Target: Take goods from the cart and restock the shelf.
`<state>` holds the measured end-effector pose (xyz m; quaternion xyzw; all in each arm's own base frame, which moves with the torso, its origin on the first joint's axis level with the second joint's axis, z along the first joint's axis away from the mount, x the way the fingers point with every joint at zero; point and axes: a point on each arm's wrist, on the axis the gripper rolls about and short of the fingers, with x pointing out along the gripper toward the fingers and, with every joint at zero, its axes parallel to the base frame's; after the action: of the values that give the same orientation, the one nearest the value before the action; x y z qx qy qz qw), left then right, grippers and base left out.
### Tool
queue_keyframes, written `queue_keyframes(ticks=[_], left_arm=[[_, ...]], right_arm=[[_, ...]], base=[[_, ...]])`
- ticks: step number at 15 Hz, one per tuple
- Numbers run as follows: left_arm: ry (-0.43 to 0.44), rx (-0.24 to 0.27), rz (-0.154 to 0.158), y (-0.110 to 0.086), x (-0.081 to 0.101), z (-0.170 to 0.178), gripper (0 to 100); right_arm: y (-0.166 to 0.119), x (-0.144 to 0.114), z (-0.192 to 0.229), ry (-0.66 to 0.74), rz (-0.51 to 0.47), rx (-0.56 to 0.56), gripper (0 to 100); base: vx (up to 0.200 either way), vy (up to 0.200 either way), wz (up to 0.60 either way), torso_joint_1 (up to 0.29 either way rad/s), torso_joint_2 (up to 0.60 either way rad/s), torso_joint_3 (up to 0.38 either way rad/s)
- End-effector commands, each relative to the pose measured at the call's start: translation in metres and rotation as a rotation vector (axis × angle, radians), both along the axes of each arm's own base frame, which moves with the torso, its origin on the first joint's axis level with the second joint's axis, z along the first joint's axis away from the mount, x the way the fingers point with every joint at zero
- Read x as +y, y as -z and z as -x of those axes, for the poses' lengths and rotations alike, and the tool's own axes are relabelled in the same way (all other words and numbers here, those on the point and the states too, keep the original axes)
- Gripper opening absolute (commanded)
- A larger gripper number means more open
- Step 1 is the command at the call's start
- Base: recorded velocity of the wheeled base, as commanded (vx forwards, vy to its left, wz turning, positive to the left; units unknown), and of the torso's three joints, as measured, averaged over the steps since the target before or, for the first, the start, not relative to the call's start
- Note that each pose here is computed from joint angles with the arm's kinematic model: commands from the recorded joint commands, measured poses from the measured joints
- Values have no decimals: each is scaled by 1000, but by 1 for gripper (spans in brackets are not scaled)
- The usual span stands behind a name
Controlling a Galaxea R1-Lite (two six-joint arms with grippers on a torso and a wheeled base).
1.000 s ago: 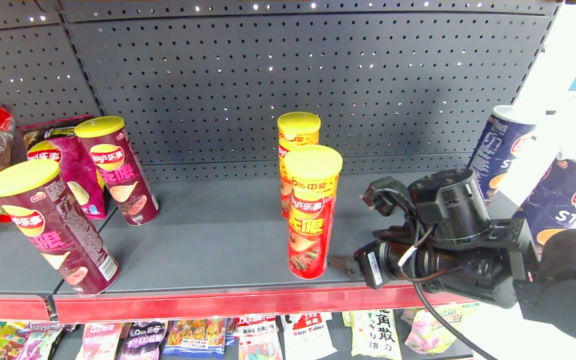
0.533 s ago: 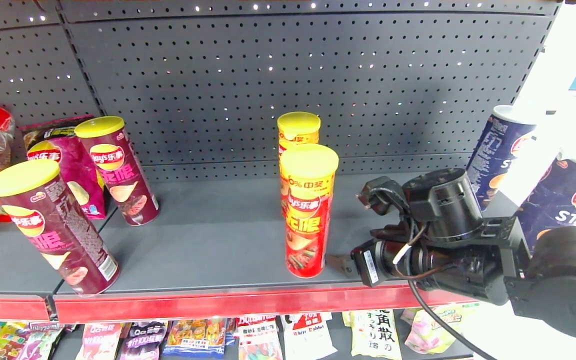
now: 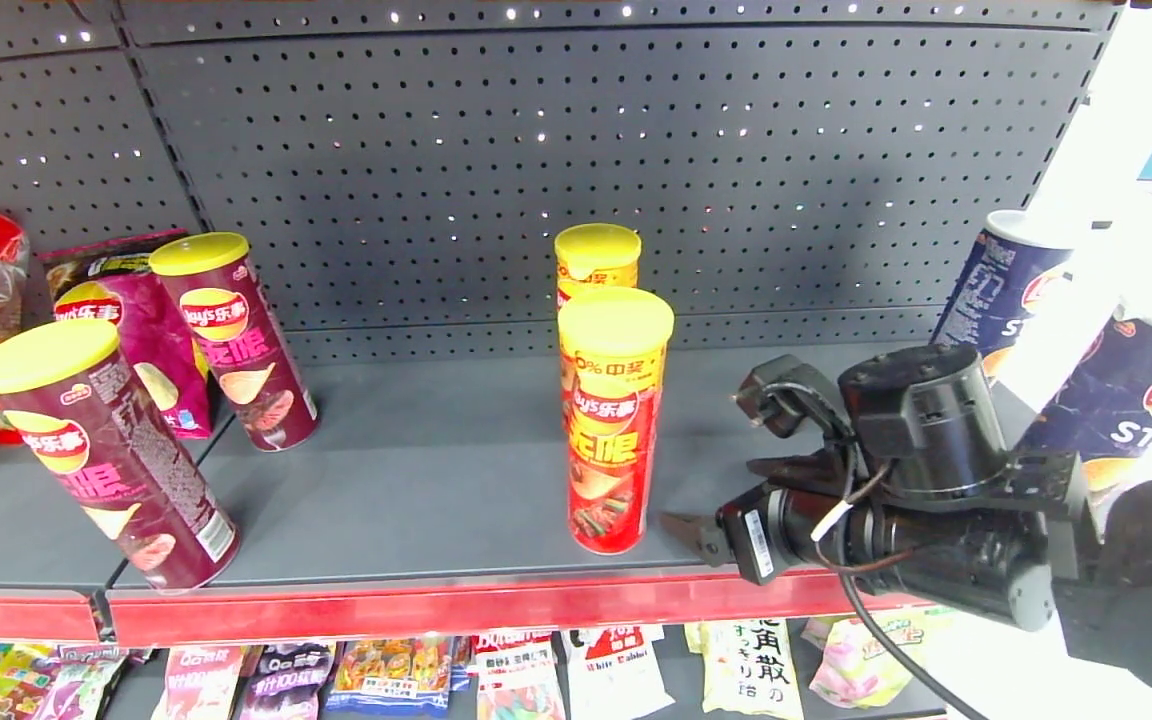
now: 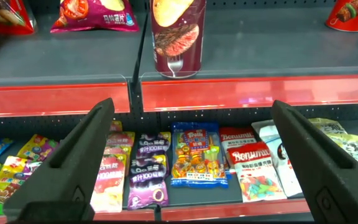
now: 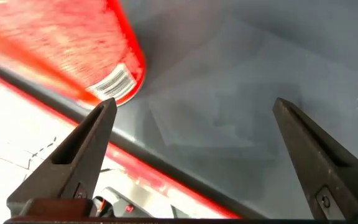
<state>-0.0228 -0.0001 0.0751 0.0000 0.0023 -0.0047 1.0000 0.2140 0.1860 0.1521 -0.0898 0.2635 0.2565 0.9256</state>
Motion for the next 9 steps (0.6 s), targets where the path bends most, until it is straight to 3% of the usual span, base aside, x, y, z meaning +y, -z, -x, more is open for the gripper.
queue_keyframes(ticks=[1, 5, 6, 7, 8, 9], left_arm=[[0, 0, 0, 0, 0, 0, 100], [0, 0, 0, 0, 0, 0, 100], [0, 0, 0, 0, 0, 0, 100], [0, 0, 0, 0, 0, 0, 100], [0, 0, 0, 0, 0, 0, 100], [0, 0, 0, 0, 0, 0, 100]], right_arm=[[-10, -6, 8, -10, -19, -28, 100], [-18, -4, 18, -50, -55, -39, 100], [-23, -1, 33, -183, -134, -44, 100], [-23, -1, 33, -189, -137, -43, 100], [-29, 4, 31, -285, -241, -101, 100], [-32, 8, 27, -311, -282, -139, 100]], base=[[0, 0, 0, 0, 0, 0], [0, 0, 0, 0, 0, 0], [0, 0, 0, 0, 0, 0], [0, 0, 0, 0, 0, 0], [0, 0, 0, 0, 0, 0], [0, 0, 0, 0, 0, 0]])
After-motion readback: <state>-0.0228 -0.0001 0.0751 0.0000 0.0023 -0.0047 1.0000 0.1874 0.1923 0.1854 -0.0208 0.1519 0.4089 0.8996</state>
